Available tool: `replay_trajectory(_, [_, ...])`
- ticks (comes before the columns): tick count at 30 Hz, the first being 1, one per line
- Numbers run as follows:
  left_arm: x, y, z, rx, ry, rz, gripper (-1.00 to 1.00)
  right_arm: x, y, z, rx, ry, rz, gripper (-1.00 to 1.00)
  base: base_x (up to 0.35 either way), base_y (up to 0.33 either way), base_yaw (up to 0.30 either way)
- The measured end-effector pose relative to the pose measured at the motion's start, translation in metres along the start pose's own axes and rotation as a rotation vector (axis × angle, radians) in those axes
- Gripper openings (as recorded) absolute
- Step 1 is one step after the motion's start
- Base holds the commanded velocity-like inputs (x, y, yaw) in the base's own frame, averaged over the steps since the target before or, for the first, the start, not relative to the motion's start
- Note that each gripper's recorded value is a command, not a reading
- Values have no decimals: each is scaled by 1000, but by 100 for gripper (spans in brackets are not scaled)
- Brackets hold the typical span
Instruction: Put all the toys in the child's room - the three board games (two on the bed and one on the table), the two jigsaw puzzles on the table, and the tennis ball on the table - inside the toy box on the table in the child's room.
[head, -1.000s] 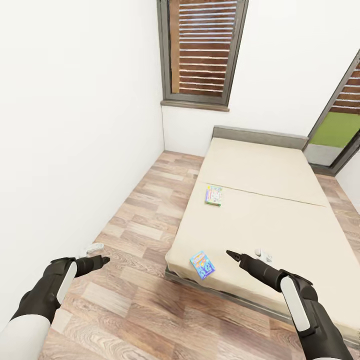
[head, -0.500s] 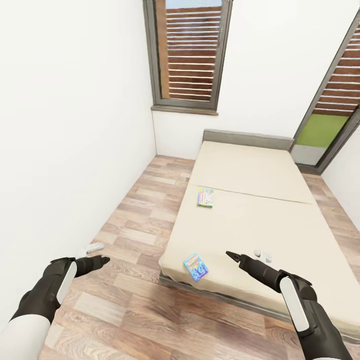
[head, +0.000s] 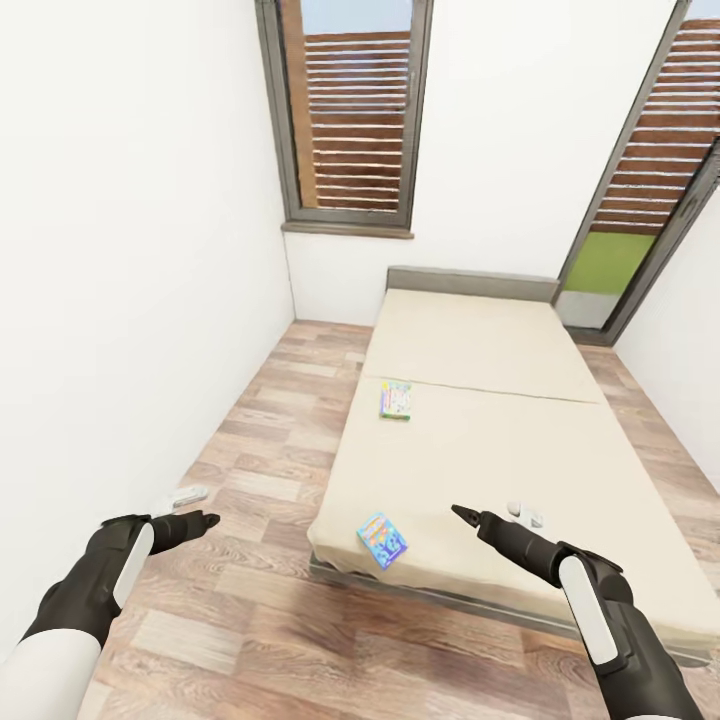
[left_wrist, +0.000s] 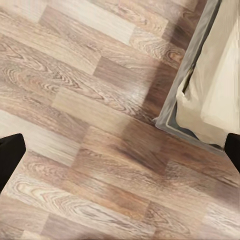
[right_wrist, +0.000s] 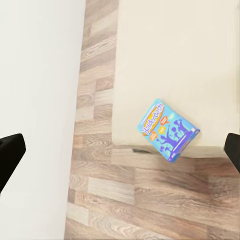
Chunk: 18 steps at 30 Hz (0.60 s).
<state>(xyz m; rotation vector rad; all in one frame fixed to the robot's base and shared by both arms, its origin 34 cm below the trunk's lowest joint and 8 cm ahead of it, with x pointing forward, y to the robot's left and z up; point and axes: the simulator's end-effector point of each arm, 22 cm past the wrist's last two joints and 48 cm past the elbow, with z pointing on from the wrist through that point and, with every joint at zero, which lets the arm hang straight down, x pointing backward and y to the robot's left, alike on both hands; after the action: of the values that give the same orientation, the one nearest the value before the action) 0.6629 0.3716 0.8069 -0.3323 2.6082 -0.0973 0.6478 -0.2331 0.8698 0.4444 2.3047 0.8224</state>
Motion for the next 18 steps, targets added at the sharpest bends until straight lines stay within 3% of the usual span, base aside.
replay_trajectory(18, [-13, -3, -11, 7, -29, 1, 100, -6, 8, -5, -9, -13, -6, 100, 82, 4, -146])
